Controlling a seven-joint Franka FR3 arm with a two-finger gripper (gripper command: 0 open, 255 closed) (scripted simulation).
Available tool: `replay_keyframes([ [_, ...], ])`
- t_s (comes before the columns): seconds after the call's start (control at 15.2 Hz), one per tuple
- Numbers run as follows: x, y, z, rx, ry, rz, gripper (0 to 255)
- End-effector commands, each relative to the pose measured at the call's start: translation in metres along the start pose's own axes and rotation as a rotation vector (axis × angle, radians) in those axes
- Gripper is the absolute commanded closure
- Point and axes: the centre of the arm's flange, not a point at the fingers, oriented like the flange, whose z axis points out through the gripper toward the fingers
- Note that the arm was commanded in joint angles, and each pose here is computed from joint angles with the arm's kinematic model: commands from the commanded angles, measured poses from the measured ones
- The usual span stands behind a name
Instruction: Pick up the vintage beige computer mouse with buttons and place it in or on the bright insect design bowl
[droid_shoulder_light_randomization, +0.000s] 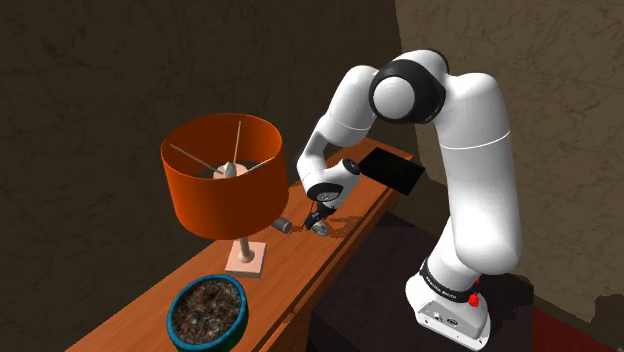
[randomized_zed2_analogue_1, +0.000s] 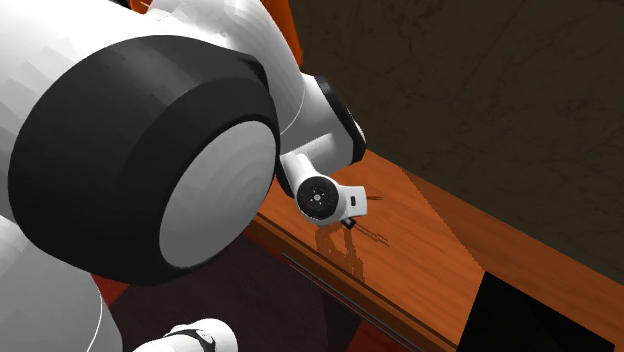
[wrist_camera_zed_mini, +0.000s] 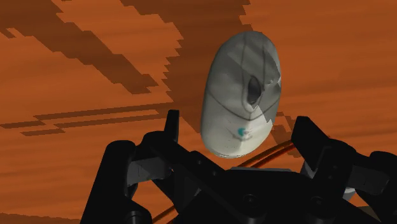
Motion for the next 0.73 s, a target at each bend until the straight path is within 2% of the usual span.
replay_keyframes([
  [0.0, 0.0003, -0.0001, 0.0008, 0.0, 0.0, 0.0, 0],
  [0.2, 0.0003, -0.0001, 0.0008, 0.0, 0.0, 0.0, 0],
  [0.26, 0.0003, -0.0001, 0.0008, 0.0, 0.0, 0.0, 255],
  [0.66, 0.0004, -0.0001, 0.0009, 0.0, 0.0, 0.0, 255],
])
